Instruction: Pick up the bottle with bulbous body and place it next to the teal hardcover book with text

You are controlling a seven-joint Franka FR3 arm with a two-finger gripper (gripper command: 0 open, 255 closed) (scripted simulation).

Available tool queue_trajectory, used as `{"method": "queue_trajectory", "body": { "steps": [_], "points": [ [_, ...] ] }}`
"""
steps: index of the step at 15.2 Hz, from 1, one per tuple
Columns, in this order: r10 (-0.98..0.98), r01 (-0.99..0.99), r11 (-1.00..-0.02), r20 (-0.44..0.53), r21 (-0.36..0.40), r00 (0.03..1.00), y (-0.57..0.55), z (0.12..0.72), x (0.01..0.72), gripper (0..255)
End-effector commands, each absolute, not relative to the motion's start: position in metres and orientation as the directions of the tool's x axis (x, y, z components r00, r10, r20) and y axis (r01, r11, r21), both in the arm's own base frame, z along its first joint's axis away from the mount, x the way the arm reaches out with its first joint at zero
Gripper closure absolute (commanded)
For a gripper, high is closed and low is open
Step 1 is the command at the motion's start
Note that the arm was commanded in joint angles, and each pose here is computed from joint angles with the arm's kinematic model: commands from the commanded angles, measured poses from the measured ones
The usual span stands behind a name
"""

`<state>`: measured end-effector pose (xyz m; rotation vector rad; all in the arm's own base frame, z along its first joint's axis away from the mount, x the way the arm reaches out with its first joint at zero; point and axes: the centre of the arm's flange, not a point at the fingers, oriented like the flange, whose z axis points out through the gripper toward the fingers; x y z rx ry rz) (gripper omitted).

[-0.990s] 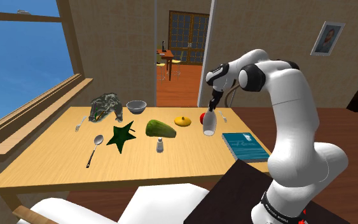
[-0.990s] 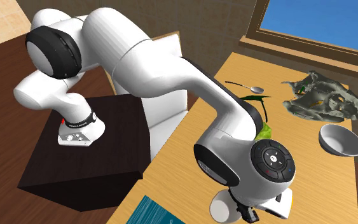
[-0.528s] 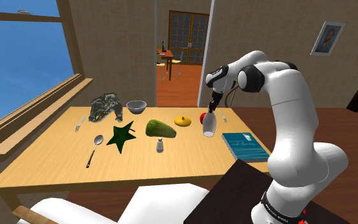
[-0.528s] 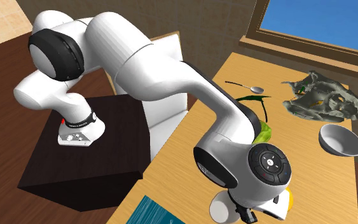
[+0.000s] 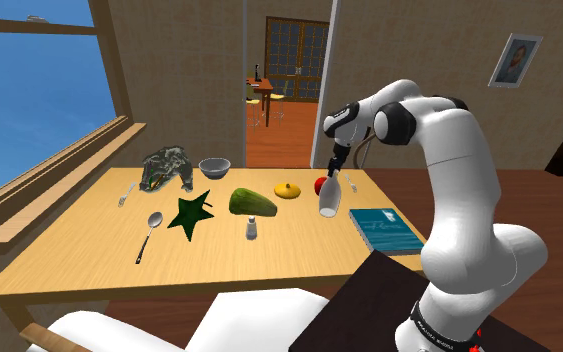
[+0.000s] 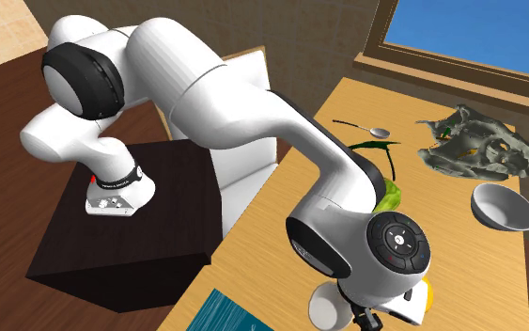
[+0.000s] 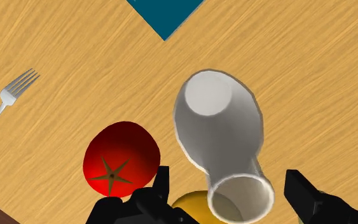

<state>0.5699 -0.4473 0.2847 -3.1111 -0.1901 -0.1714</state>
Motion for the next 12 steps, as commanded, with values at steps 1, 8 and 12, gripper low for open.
{"method": "queue_trajectory", "body": {
  "steps": [1,8,12],
  "points": [
    [0.120,0.122,-0.992,0.111,-0.013,0.987,-0.448,0.298,0.569,0],
    [0.120,0.122,-0.992,0.111,-0.013,0.987,-0.449,0.334,0.565,0],
    [0.120,0.122,-0.992,0.111,-0.013,0.987,-0.449,0.334,0.565,0]
  ]
}}
